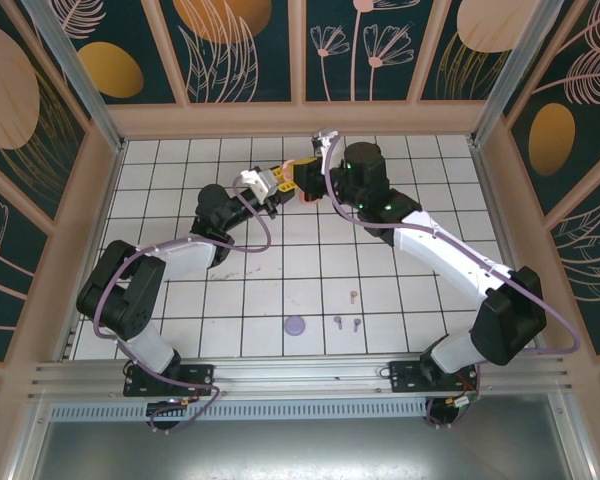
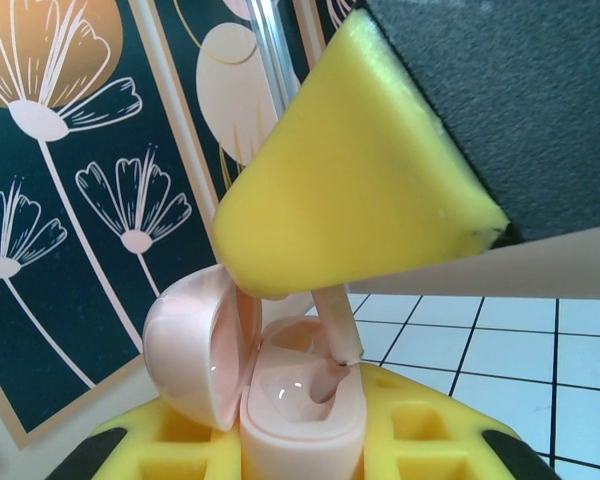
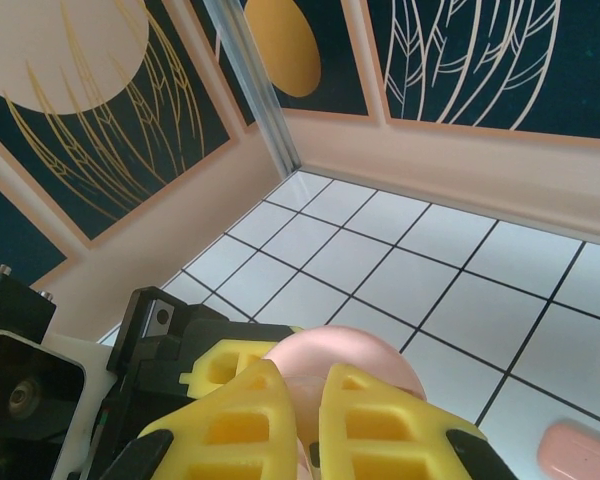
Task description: Insert wireless bluetooth earbuds into charging case
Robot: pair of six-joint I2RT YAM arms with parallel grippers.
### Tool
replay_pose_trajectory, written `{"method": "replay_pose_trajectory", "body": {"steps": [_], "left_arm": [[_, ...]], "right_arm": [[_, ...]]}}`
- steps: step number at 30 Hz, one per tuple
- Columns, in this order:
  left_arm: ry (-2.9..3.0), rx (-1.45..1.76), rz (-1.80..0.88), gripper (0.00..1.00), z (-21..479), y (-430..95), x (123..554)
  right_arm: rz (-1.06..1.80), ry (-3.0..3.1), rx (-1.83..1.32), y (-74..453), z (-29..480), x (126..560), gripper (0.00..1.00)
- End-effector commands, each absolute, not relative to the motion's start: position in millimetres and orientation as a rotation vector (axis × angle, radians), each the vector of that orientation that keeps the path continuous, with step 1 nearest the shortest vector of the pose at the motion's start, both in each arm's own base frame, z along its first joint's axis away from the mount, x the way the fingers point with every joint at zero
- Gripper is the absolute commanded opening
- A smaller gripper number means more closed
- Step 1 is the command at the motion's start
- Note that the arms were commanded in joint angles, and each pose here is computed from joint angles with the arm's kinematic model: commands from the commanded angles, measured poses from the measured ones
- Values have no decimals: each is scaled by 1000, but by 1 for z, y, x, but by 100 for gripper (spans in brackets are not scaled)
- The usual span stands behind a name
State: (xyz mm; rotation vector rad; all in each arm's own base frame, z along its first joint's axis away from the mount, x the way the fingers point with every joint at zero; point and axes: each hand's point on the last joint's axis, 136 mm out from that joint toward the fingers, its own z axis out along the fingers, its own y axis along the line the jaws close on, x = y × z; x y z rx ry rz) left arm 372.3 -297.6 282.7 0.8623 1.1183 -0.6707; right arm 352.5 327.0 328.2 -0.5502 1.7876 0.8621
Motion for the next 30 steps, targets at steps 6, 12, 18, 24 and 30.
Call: {"method": "replay_pose_trajectory", "body": {"steps": [6,12,18,24,30], "left_arm": [[1030,866,-691,0,310,-301,362],[1029,865,-698,0,312,-302,362],[1023,863,-713,0,315,-303,359],[1004,869,-764,0,321,-305,353],[998,870,-776,0,325,-305,351]], "right_arm": [[877,1790,-553,332,321,357,9],[866,1808,-550,331,313,360,7],[860,1819,-555,331,306,359,7],[845,1813,-596,328,296,353,7],[830,1804,-636,325,289,348,7]]}}
